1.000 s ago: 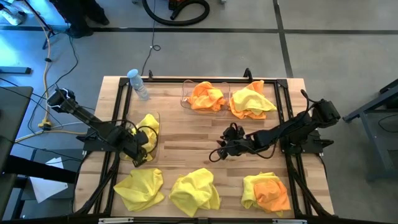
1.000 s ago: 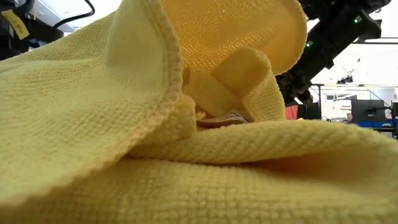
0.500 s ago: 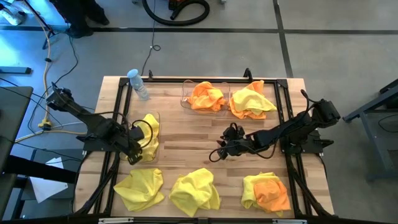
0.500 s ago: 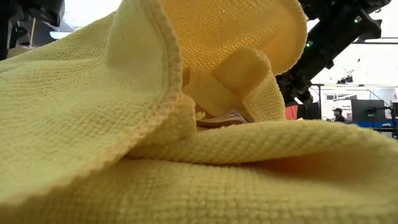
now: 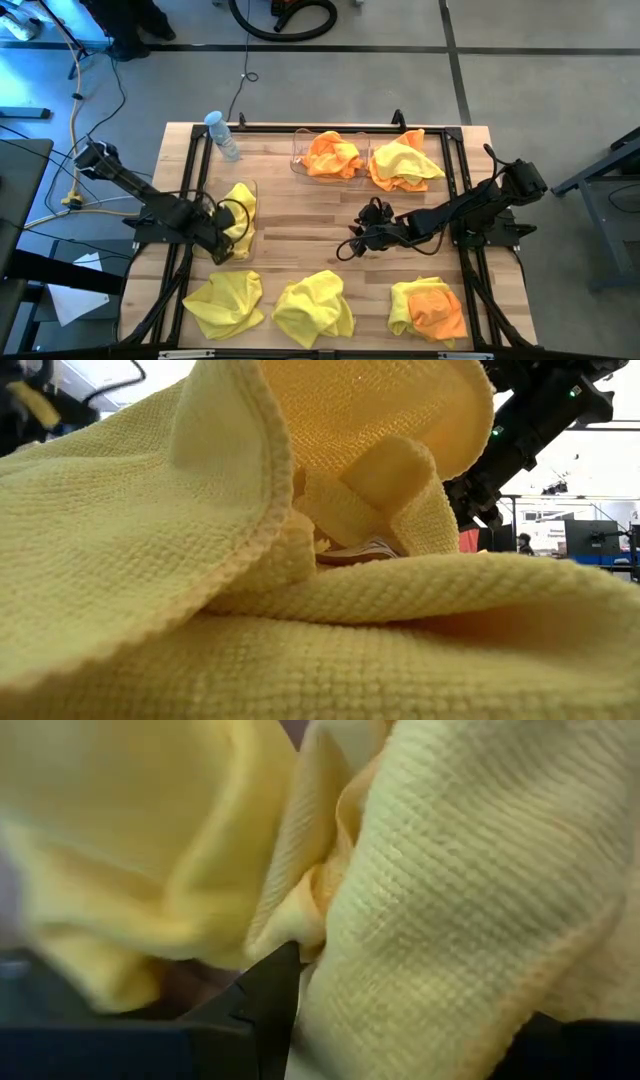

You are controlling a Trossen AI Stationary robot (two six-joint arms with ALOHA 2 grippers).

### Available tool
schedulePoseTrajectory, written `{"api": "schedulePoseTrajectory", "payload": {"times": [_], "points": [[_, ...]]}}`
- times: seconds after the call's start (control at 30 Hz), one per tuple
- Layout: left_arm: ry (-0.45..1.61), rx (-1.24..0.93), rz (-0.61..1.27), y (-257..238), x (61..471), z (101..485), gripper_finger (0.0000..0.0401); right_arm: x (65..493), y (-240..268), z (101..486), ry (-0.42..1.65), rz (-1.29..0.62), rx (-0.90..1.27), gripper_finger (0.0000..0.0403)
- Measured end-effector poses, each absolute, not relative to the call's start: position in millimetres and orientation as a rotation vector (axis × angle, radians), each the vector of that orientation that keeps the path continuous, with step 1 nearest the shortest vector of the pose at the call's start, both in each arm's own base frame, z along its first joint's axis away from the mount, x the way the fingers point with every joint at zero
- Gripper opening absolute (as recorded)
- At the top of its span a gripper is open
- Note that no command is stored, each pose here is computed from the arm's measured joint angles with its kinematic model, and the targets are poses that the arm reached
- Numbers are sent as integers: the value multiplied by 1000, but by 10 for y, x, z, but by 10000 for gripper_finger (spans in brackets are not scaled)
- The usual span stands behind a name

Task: Sort microfiber towel by color & place in baskets
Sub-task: Put the yellow microfiber towel into the bottom transparent bin

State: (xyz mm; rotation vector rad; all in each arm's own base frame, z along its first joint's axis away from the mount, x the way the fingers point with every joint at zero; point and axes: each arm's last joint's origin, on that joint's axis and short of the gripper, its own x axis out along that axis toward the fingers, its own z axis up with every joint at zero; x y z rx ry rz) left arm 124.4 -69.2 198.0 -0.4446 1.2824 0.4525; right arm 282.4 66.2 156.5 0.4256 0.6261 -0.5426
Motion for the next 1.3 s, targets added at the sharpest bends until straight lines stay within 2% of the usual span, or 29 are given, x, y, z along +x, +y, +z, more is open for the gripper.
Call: {"api": "schedulePoseTrajectory", "payload": {"times": [0.2, 0.33, 0.77, 0.93, 1.1, 1.3], "points": [[1310, -472, 462, -670, 1196, 1756, 156, 2824, 663, 1565, 623, -546, 436, 129], [1316, -490, 455, -665, 1212, 1787, 156, 2824, 663, 1566, 622, -547, 441, 129], [1283, -453, 413, -684, 1259, 2544, 156, 2825, 662, 1566, 621, -548, 443, 129], [1173, -373, 465, -642, 1264, 2763, 156, 2825, 663, 1566, 621, -548, 443, 129], [1109, -321, 405, -668, 1378, 2682, 156, 2825, 663, 1567, 621, -548, 443, 129], [1180, -330, 334, -647, 1456, 2288, 156, 2826, 664, 1567, 621, -546, 439, 129]]}}
